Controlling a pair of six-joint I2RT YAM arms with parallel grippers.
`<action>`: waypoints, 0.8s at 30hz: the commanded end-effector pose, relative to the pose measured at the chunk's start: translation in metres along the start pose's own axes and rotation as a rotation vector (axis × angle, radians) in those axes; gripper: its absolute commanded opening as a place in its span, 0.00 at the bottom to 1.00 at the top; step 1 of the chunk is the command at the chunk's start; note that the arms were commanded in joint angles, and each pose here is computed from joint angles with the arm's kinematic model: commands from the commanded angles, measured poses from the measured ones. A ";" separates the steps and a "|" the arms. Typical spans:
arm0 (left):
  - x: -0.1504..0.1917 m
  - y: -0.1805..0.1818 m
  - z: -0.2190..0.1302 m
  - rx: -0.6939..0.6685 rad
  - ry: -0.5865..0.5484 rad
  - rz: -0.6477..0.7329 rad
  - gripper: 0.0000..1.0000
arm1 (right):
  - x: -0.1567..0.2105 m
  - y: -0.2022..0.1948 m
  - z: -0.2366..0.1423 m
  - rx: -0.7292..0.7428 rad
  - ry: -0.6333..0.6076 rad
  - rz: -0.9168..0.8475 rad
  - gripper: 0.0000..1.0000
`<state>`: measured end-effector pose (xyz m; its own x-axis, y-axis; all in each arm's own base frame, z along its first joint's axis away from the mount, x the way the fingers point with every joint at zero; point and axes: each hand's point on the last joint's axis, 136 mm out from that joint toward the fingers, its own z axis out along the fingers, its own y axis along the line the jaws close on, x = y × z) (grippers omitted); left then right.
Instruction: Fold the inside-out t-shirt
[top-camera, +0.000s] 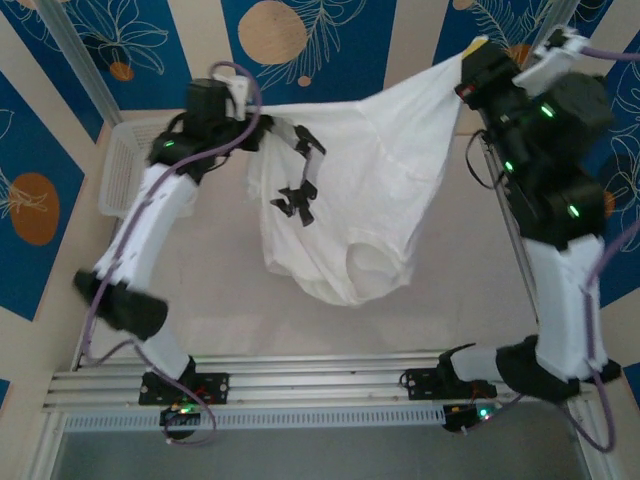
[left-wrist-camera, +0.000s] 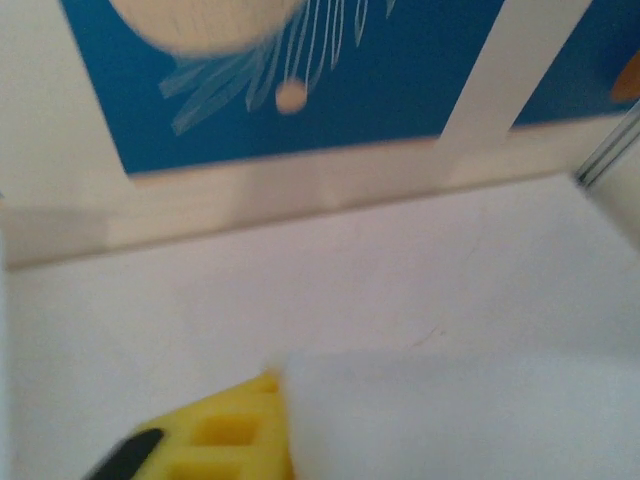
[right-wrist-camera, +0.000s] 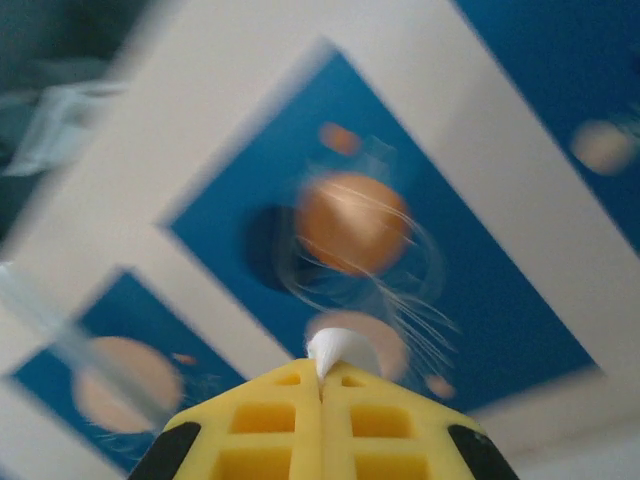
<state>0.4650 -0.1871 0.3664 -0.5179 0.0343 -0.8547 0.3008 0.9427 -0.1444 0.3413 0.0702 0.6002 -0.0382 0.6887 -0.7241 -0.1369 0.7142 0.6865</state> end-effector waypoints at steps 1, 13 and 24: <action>0.054 0.003 0.076 0.042 0.162 -0.047 0.46 | 0.117 -0.164 0.071 0.483 0.359 0.196 0.00; 0.149 -0.051 0.024 0.286 0.313 -0.050 0.70 | 0.201 -0.292 0.110 0.504 0.669 0.013 0.71; 0.251 -0.034 -0.070 0.239 0.293 -0.197 0.70 | 0.399 -0.139 -0.054 -0.242 1.098 -0.549 0.65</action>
<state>0.2761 -0.1963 0.1666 -0.8250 0.0742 -0.5602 0.3464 0.8497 -0.3976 0.3322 0.2035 0.2842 -0.6979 0.0391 -0.7151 -0.4192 0.7872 0.4522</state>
